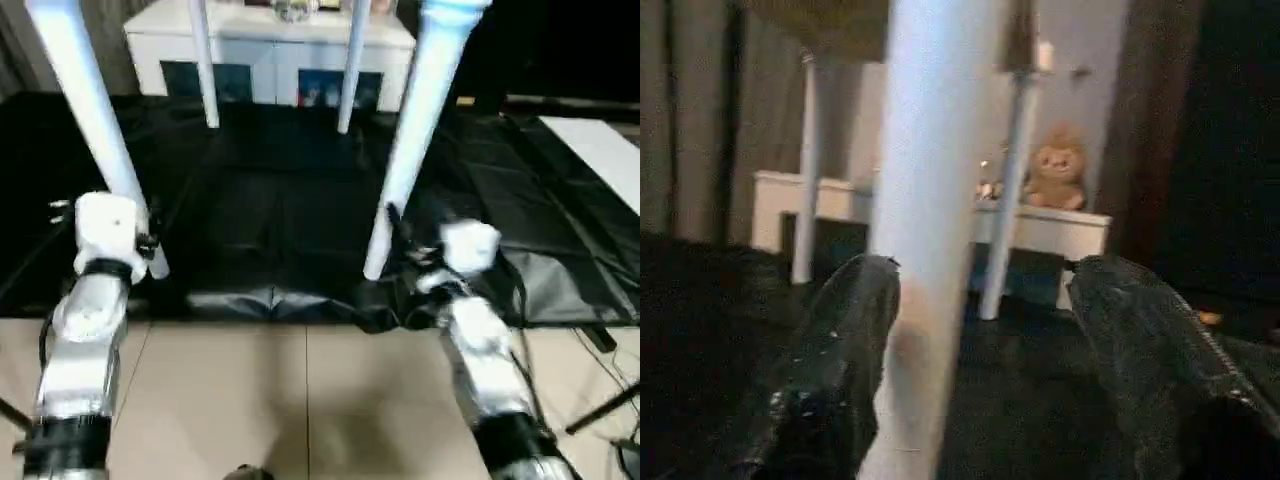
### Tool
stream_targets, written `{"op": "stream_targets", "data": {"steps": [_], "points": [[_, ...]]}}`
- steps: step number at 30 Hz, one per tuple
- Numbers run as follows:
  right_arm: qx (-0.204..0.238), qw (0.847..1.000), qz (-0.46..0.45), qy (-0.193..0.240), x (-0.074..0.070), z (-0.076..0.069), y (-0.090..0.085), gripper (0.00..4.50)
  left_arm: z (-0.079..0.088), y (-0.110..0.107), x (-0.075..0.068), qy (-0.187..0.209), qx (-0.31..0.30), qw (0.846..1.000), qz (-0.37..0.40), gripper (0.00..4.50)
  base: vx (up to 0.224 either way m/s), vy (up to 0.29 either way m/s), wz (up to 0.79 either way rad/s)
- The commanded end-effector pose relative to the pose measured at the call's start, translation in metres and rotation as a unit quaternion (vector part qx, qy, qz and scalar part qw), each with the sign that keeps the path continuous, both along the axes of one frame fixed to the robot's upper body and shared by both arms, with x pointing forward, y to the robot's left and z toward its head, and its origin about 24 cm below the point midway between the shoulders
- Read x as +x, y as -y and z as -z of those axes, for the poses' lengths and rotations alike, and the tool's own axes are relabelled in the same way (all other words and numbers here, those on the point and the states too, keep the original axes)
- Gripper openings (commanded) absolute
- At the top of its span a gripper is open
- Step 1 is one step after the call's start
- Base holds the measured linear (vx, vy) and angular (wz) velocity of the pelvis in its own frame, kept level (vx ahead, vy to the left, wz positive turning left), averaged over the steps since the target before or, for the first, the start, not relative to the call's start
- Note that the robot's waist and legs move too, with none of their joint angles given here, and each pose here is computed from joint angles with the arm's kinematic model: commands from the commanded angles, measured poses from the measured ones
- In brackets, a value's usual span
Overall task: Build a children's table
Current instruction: Flip table
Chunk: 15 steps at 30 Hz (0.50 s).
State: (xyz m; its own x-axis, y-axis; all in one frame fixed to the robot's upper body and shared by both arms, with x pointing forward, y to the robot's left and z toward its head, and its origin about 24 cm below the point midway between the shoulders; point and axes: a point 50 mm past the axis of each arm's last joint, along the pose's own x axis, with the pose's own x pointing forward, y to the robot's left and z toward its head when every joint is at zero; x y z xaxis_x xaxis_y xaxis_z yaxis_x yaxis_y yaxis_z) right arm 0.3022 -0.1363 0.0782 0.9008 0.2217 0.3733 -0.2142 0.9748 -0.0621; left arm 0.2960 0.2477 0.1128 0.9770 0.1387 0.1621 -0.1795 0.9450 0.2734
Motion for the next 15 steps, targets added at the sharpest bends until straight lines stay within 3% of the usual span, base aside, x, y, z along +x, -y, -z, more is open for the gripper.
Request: {"op": "stream_targets", "data": {"steps": [1, 2, 3, 5, 8, 12, 15], "points": [[0.004, 1.000, 0.008, 0.005, -0.005, -0.006, 0.005, 3.22, -0.005, 0.003, -0.011, 0.028, -0.014, 0.999, -0.004, 3.36, -0.060, -0.077, 0.21], [0.008, 1.000, 0.001, 0.006, -0.013, -0.007, 0.006, 3.22, -0.006, 0.004, -0.022, 0.046, -0.021, 0.999, -0.014, 3.36, 0.000, 0.000, 0.00], [0.009, 1.000, -0.001, 0.006, -0.014, -0.007, 0.006, 3.22, -0.006, 0.004, -0.024, 0.048, -0.021, 0.998, -0.019, 3.36, 0.000, 0.000, 0.00], [0.018, 1.000, -0.022, -0.003, -0.027, -0.007, 0.005, 3.22, -0.005, 0.010, -0.040, 0.073, -0.072, 0.995, 0.002, 3.36, 0.013, 0.031, -0.30], [0.027, 0.996, -0.066, -0.053, -0.045, 0.000, 0.003, 3.22, 0.006, 0.020, -0.060, 0.050, -0.118, 0.991, 0.026, 3.36, -0.126, 0.011, -0.02], [0.029, 0.992, -0.038, -0.121, -0.048, 0.011, 0.012, 3.22, 0.020, 0.040, -0.064, -0.014, -0.126, 0.992, 0.021, 3.36, -0.080, -0.078, 0.00], [0.029, 0.991, -0.024, -0.126, -0.045, 0.010, 0.014, 3.22, 0.021, 0.039, -0.062, -0.018, -0.122, 0.992, 0.009, 3.36, -0.057, -0.076, 0.03]]}}
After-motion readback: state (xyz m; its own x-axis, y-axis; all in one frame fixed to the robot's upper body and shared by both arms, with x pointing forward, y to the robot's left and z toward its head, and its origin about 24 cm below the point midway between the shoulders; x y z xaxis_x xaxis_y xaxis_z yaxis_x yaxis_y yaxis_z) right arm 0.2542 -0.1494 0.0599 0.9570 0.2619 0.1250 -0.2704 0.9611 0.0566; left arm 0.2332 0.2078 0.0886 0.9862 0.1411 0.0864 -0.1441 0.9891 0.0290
